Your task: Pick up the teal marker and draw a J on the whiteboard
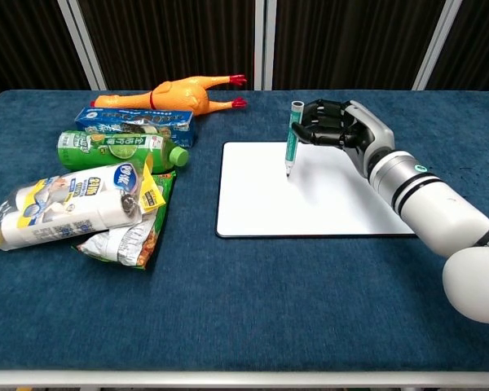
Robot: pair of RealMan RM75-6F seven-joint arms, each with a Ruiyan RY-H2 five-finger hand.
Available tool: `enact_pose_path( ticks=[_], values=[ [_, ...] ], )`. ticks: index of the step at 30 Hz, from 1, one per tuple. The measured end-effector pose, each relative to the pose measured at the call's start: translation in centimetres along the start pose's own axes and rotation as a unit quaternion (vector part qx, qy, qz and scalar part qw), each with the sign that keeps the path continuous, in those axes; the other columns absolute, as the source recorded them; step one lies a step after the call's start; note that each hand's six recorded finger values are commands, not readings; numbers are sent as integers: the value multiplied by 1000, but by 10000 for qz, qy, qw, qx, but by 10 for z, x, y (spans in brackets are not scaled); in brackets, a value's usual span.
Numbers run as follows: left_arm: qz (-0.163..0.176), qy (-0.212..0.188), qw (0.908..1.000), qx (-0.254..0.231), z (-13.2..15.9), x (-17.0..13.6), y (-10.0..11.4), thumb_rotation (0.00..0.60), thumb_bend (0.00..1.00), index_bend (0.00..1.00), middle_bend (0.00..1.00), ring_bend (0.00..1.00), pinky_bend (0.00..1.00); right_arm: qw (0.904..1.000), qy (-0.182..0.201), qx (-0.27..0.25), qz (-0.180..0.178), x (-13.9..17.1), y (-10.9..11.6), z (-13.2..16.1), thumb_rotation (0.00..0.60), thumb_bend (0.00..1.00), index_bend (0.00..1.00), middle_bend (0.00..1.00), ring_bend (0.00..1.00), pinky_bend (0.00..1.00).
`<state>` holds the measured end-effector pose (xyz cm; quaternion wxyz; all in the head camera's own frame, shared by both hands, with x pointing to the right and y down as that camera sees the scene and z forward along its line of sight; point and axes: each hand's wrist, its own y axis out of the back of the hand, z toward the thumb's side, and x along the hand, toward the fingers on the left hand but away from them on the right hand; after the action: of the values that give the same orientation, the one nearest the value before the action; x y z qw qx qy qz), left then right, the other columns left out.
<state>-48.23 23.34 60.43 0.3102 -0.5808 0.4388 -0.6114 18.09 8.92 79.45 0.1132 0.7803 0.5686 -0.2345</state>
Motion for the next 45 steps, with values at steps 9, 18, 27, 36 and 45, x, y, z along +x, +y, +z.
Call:
enact_pose_path(
  ticks=[9,18,27,36,45],
  values=[
    [-16,3,10000,-6,0,0,-1,600,0,134,87,4,0,9999,-19,139,-83,1,10,-6,600,534,733,610,374,268],
    [3,-98,10000,14,4,4,0,600,0,134,87,4,0,9985,-28,337,-433,19,52,-11,600,547,733,609,373,255],
    [24,-39,10000,-2,2,0,1,600,0,134,88,4,0,9988,106,426,-223,21,44,6,600,547,732,610,372,255],
    [15,11,10000,-3,0,-2,0,600,0,134,87,4,0,9983,5,573,-105,10,32,2,600,547,732,610,372,255],
    [9,12,10000,9,1,-1,0,600,0,134,87,4,0,9972,-4,743,36,5,28,-1,600,547,732,610,372,245]
  ],
)
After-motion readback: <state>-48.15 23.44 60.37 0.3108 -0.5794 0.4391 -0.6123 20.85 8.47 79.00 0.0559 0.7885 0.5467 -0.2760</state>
